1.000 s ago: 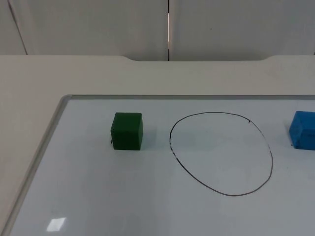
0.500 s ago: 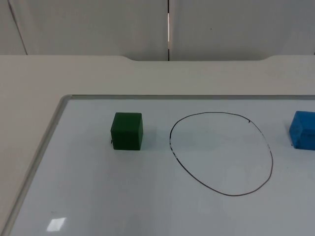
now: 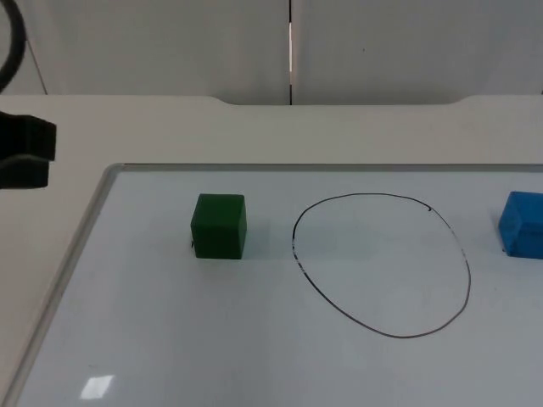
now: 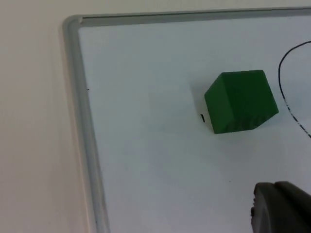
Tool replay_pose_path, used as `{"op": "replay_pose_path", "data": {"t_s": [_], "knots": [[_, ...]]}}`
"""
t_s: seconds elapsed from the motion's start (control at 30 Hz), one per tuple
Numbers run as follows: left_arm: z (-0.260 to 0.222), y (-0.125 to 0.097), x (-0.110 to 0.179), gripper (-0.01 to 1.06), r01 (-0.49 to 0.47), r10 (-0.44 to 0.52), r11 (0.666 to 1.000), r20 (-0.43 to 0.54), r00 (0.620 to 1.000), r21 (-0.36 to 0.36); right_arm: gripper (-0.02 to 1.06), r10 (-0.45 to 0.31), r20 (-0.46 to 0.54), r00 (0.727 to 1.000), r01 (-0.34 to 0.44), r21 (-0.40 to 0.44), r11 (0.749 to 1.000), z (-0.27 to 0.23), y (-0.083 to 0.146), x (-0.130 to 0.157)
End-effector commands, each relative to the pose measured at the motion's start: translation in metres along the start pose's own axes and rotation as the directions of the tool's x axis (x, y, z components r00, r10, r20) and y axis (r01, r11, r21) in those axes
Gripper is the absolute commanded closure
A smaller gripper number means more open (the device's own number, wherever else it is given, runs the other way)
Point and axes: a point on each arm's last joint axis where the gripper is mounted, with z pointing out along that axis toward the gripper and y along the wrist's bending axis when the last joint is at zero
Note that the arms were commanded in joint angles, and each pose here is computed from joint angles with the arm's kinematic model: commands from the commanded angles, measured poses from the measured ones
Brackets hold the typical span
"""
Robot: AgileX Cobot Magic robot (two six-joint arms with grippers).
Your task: Push the two cubes into the marked area.
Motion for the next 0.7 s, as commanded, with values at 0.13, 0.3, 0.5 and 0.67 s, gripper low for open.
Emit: {"op": "replay_pose_path", "data": {"t_s": [0.13,0.3,0.5,0.67], "knots": [[0.018,-0.017,-0.011,1.05,-0.036,0.037,0.998,-0.016,0.999,0.045,-0.01,-0.007,0.009,1.000,0.007,0.010,1.000,0.000,-0.001,0.000],[0.033,-0.023,-0.019,1.05,-0.050,0.051,0.998,-0.027,0.998,0.050,-0.01,-0.007,0.009,1.000,0.007,0.010,1.000,0.000,-0.001,0.000],[0.055,-0.021,-0.023,1.05,-0.032,0.036,0.998,-0.083,0.996,0.046,-0.01,-0.007,0.009,1.000,0.007,0.010,1.000,0.000,-0.001,0.000],[0.068,-0.020,-0.030,1.05,-0.018,0.022,0.999,-0.094,0.995,0.045,-0.01,-0.001,0.007,1.000,0.001,0.010,1.000,0.000,-0.001,0.000]]}}
